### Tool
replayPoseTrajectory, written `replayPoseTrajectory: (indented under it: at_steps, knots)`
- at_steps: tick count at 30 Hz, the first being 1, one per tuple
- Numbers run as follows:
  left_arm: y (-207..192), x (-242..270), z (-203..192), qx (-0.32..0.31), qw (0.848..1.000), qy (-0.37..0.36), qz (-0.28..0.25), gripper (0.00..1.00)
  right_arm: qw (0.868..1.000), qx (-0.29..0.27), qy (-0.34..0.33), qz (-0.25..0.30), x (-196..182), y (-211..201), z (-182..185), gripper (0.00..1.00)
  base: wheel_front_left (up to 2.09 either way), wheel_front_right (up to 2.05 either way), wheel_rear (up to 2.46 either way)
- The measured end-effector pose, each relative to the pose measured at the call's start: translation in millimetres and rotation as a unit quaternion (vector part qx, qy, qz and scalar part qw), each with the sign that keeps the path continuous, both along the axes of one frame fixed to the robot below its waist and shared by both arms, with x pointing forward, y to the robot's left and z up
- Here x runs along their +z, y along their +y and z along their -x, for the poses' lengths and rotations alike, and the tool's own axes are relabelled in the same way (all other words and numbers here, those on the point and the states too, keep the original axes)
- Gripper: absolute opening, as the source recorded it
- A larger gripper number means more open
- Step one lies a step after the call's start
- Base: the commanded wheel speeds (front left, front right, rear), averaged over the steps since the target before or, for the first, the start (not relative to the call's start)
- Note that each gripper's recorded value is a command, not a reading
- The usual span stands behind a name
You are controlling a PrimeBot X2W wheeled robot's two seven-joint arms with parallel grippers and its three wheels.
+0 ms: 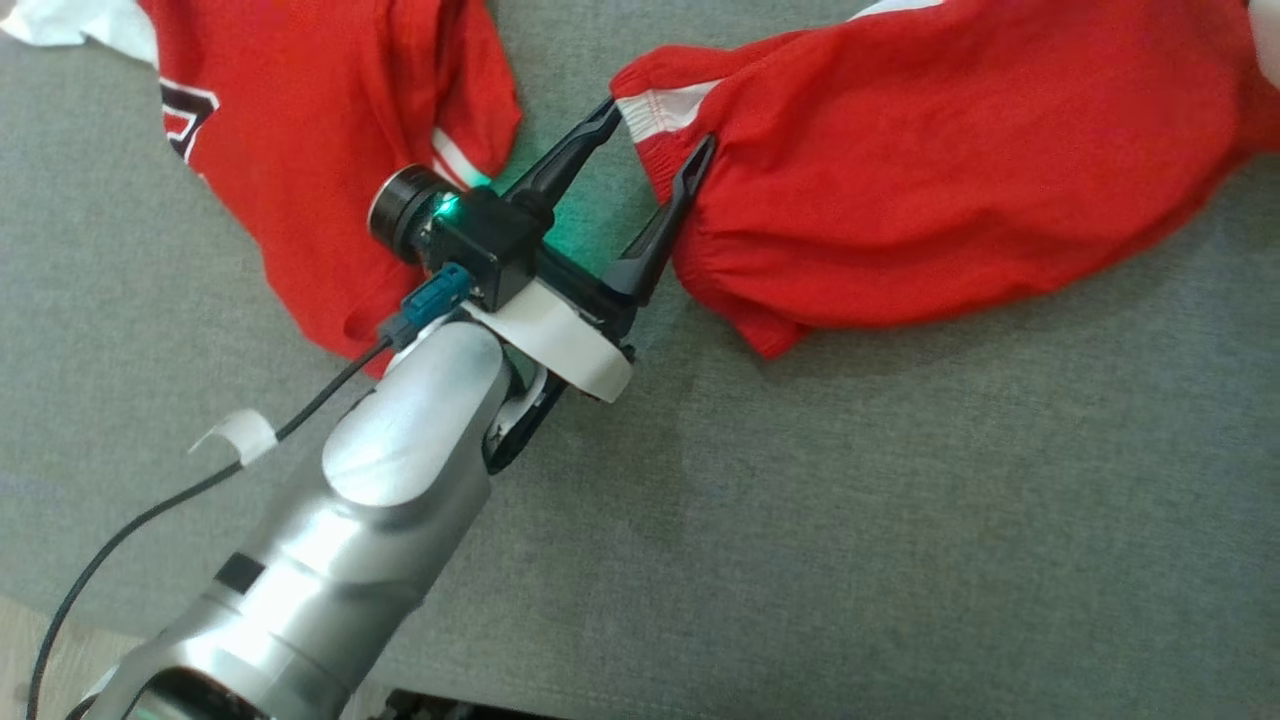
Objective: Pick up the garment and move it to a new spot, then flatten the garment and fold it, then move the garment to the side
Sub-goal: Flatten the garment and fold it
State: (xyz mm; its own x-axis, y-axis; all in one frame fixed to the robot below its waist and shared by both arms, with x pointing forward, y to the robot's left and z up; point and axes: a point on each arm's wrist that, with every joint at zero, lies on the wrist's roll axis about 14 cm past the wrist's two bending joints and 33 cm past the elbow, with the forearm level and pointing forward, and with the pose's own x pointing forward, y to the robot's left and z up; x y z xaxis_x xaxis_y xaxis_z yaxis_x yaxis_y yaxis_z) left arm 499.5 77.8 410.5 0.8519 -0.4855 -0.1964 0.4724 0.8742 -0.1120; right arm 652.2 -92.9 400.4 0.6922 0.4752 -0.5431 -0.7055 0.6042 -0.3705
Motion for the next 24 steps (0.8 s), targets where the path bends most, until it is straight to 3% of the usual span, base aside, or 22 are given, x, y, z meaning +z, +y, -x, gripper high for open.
replayPoseTrajectory:
  at_steps: [7, 18, 24]
  knots:
    - [8.7, 21.2, -6.2, 0.016, 0.999, -0.028, -0.002, 1.0, 0.996, -0.038, -0.046, -0.067, 42.8, -13.4, -3.4, 1.0, 0.0, 0.0, 0.0]
    - [26.9, 67.4, 8.2, 0.065, 0.994, -0.086, 0.024, 1.0, 0.973, -0.091, -0.111, -0.181, 105.8, -31.9, 28.5, 1.0, 0.0, 0.0, 0.0]
    - [41.2, 119.7, 12.8, 0.117, 0.979, -0.156, 0.058, 1.0, 0.942, -0.126, -0.164, -0.265, 163.4, -46.9, 50.2, 1.0, 0.0, 0.0, 0.0]
